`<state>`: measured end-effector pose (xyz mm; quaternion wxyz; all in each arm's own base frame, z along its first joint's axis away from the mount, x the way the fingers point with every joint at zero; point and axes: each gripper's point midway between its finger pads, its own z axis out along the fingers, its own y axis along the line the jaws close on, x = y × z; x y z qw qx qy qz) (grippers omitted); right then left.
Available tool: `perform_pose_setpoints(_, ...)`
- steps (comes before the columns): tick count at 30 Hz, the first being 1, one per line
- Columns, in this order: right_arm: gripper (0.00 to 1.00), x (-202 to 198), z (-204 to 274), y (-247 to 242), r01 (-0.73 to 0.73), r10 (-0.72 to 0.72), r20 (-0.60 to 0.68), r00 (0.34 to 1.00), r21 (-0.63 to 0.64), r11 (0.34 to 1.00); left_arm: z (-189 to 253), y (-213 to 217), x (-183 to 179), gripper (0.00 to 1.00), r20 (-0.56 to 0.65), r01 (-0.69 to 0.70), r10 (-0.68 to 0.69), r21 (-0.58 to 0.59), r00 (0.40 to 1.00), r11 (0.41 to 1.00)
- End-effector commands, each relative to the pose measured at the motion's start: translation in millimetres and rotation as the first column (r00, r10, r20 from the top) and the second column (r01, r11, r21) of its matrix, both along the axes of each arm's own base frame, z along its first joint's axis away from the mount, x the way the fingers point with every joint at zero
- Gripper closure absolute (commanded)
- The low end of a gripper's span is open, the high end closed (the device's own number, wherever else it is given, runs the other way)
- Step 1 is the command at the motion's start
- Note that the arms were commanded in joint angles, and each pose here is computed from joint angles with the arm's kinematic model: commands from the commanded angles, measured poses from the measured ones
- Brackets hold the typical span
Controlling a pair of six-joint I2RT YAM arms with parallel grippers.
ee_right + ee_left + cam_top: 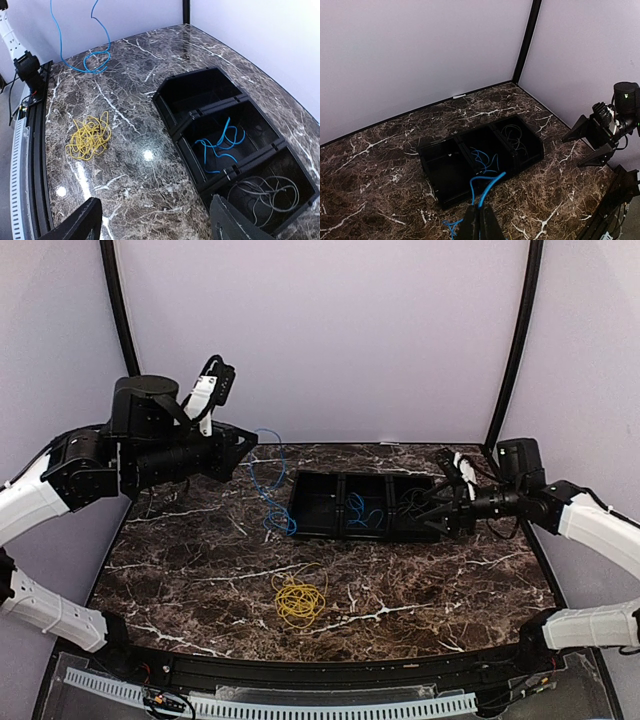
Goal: Untangle the cables
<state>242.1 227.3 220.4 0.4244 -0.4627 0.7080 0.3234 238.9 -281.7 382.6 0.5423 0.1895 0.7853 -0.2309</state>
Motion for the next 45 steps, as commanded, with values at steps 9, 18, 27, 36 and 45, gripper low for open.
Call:
perform_pose_setpoints(9,0.25,19,2,-32,0.122,-0.124,0.114,0.986,0.025,0.992,-17,-30,46,0.99,-0.066,0.097,-0.099,-0.036,0.993,0.995)
perform_pose_setpoints(18,0.26,23,-9,-35,0.13,-0.128,0.113,0.985,-0.011,0.991,-22,-80,71,1.0,-0.101,0.223,-0.229,-0.069,0.968,0.972)
perform_pose_setpoints(27,0.26,28,-14,-37,0.14,-0.136,0.108,0.985,-0.031,0.99,-33,-121,104,1.0,-0.137,0.27,-0.278,-0.078,0.951,0.96)
perform_pose_setpoints(36,0.25,33,-17,-48,0.182,-0.17,0.164,0.972,-0.057,0.982,-31,-153,130,1.0,-0.133,0.334,-0.352,-0.135,0.927,0.933)
perform_pose_setpoints(45,0.25,34,-13,-53,0.202,-0.187,0.196,0.963,-0.062,0.977,-61,-174,155,1.0,-0.18,0.358,-0.389,-0.182,0.903,0.916)
